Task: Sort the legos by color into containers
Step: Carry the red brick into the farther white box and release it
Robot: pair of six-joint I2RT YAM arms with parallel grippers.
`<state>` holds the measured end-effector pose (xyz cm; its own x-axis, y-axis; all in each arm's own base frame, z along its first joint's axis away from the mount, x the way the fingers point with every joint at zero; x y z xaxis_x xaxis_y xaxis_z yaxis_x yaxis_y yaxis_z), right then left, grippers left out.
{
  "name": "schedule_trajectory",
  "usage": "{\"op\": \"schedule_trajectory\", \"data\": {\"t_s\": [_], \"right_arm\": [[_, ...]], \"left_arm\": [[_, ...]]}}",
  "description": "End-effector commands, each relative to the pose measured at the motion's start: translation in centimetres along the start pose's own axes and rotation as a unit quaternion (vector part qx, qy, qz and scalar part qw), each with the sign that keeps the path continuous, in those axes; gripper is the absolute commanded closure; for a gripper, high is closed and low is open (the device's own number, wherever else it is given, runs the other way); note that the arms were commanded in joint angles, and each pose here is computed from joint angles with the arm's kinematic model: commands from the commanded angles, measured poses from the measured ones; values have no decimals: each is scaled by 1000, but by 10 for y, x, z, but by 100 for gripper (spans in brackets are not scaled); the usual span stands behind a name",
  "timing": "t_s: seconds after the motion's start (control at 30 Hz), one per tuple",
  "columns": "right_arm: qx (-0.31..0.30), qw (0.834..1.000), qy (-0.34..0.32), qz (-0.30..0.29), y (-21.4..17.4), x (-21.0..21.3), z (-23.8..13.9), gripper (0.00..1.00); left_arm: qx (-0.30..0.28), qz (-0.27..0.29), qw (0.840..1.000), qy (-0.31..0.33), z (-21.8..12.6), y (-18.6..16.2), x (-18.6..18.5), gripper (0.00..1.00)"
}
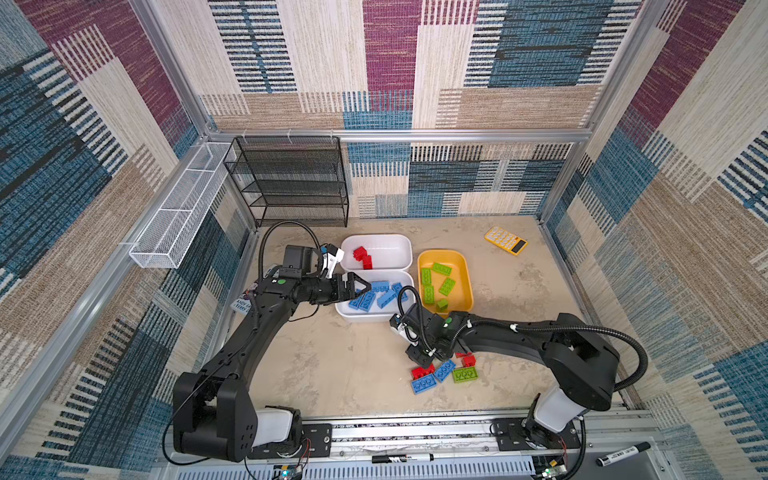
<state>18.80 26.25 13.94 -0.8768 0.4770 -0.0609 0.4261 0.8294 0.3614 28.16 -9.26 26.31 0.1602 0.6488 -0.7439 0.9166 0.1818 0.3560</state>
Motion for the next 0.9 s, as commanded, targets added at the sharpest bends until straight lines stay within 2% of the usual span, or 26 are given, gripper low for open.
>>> {"op": "schedule_trajectory", "data": {"t_s": [0.0,0.2,0.33,0.6,0.87], "right_arm": [[-44,999,-28,-2,18,-9,-21,57],[-150,987,-52,18,62,-54,-69,57],[-202,977,-70,11,95,-92,-80,57],[-265,962,-72,-8,157,-159,-62,57],[-273,960,-67,-11,194,-190,-13,57]], "left_arm": [[-1,16,1000,-10,-4,3,-6,1],[-21,26,999,-13,-15,12,-14,1],[-28,28,999,-14,-19,15,-17,1],[-46,25,999,-13,-25,15,-16,1],[-63,21,998,-15,-29,16,-16,1]]}}
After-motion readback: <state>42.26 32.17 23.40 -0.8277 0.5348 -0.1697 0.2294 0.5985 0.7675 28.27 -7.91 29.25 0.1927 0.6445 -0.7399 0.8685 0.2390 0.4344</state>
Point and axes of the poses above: each gripper's point midway between its finger pads, its own z axis out along the fingers, its own x axis along the line the jaws close on, y = z × x, the point moved 10 cm from there along -z, back along the fingers, and after that the axes turned 9 degrees about -z, right-handed, at the moved point
